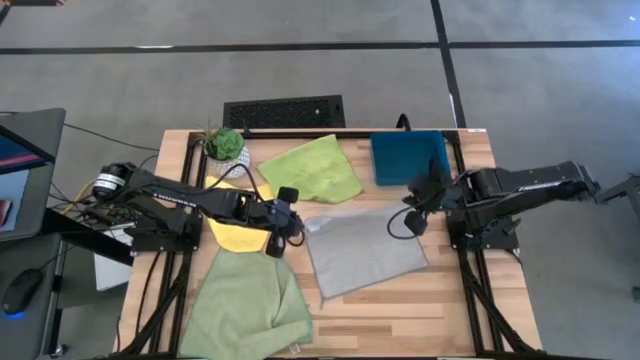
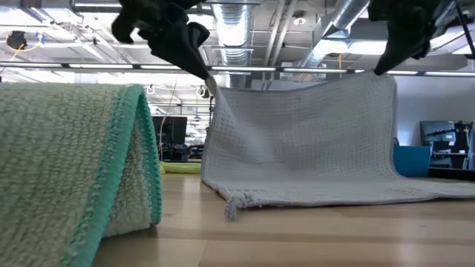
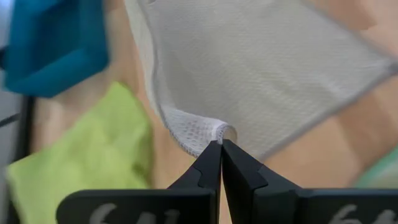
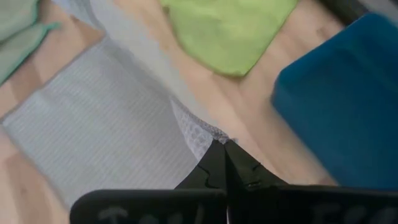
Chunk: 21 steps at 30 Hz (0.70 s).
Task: Fold microfiber towels
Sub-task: Fold the gray microfiber towel
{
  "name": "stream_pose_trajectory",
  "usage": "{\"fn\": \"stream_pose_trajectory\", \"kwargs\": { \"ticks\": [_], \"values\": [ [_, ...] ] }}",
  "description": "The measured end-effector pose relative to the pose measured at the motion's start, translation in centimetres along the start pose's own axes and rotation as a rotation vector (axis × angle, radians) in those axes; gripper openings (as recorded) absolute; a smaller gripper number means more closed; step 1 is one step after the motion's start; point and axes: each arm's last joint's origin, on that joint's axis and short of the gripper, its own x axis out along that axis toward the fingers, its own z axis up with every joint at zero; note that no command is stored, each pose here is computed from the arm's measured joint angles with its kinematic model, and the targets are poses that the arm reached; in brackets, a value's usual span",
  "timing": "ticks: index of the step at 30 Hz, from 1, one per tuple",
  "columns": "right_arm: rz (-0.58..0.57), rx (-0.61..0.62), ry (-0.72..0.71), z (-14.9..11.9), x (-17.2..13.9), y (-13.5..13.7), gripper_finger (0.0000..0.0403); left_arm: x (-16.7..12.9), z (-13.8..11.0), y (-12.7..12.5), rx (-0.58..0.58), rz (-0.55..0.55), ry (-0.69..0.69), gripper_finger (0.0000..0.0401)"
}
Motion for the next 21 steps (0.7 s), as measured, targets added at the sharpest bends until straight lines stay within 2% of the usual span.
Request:
{"fn": "stream_pose_trajectory", "kwargs": {
  "ticks": [4,14,21],
  "values": [
    [-0.002,0.019,0.054,-1.2,0.6,0.5,0.0004,0.5,0.1,-0.7,-0.033,-0.056,-0.004,0.0],
    [-0.008,0.028,0.16,-3.2,1.5,2.3,0.0005,4.8,-0.3,-3.1,0.021,-0.242,0.023,0.0],
    [-0.007,0.028,0.248,-4.0,2.4,3.9,0.0005,7.2,-0.9,-4.0,0.019,-0.308,0.043,0.0]
  ]
}}
